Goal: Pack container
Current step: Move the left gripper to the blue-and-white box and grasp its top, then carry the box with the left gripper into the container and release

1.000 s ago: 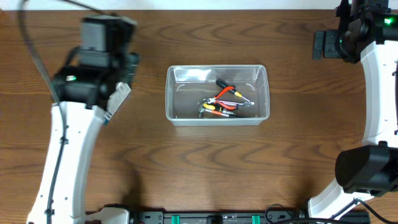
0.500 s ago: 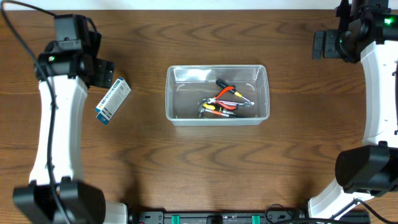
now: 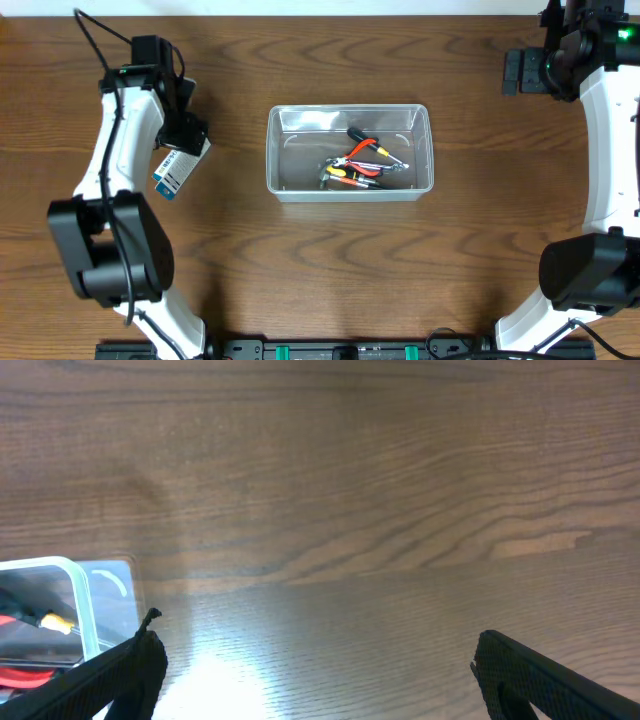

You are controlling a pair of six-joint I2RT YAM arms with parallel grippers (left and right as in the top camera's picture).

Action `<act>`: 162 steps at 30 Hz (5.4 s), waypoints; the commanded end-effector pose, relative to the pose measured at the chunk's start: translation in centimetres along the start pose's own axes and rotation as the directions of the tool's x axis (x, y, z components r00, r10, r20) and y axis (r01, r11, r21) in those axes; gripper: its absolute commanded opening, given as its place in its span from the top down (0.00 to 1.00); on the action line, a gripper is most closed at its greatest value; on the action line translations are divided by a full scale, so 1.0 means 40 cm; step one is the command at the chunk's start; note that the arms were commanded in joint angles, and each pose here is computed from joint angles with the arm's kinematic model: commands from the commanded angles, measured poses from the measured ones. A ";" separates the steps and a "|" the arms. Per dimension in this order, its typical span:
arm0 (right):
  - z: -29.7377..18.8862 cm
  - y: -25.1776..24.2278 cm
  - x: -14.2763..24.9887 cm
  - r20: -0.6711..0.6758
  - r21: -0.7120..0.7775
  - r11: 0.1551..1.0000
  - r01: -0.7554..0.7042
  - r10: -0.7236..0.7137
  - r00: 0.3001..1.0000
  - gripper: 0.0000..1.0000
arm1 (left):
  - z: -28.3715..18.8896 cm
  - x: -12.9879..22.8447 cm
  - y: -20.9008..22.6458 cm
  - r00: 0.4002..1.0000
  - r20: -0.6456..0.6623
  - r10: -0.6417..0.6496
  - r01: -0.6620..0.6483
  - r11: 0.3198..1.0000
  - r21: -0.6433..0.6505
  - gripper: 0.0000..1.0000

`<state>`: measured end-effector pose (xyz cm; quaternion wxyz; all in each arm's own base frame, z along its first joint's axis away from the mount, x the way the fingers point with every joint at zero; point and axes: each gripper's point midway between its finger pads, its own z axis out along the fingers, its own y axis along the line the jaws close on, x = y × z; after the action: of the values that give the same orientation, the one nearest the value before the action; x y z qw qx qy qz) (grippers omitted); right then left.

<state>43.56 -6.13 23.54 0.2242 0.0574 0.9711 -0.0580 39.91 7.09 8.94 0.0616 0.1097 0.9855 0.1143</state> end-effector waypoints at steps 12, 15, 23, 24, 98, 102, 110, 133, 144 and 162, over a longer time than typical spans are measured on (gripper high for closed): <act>0.005 0.000 0.000 -0.004 0.000 1.000 -0.014 0.014 1.000 0.01 | 0.103 0.033 -0.061 0.993 -0.101 0.053 -0.040 0.991 0.128 0.04; 0.005 0.000 0.000 -0.004 0.000 1.000 -0.014 0.014 1.000 0.01 | 0.103 0.027 -0.071 0.994 -0.085 0.071 -0.057 0.987 0.153 0.08; 0.005 0.000 0.000 -0.004 -0.001 1.000 -0.014 0.014 1.000 0.01 | 0.109 0.025 -0.072 0.994 -0.085 0.071 -0.058 0.987 0.153 0.21; 0.005 0.000 0.000 -0.004 0.000 1.000 -0.014 0.014 1.000 0.01 | 0.109 0.025 -0.072 0.994 -0.085 0.075 -0.061 0.986 0.153 0.21; 0.005 0.000 0.000 -0.004 0.000 1.000 -0.014 0.014 1.000 0.01 | 0.060 -0.010 -0.041 0.997 0.027 0.066 -0.070 0.976 0.205 0.91; 0.005 0.000 0.000 -0.004 0.000 1.000 -0.014 0.014 1.000 0.01 | -0.012 -0.036 -0.015 0.993 0.105 0.052 -0.069 0.984 0.166 0.91; 0.005 0.000 0.000 -0.004 0.000 1.000 -0.014 0.014 1.000 0.01 | -0.194 -0.068 -0.018 0.957 0.279 0.072 -0.102 0.991 0.092 0.92; 0.005 0.000 0.000 -0.004 0.000 1.000 -0.014 0.014 1.000 0.01 | -0.586 -0.049 -0.537 0.623 0.624 0.472 -0.598 0.802 -0.010 0.92; 0.005 0.000 0.000 -0.004 0.000 1.000 -0.014 0.014 1.000 0.01 | -0.504 -0.044 -0.660 0.609 0.559 0.563 -0.690 0.724 0.023 0.93; 0.005 0.000 0.000 -0.004 0.000 1.000 -0.014 0.014 1.000 0.01 | -0.264 -0.041 -0.804 0.643 0.399 0.654 -0.754 0.630 0.183 0.93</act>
<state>43.55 -6.13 23.54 0.2240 0.0574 0.9712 -0.0580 33.62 -24.67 11.09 0.1308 0.5060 0.8517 -0.0374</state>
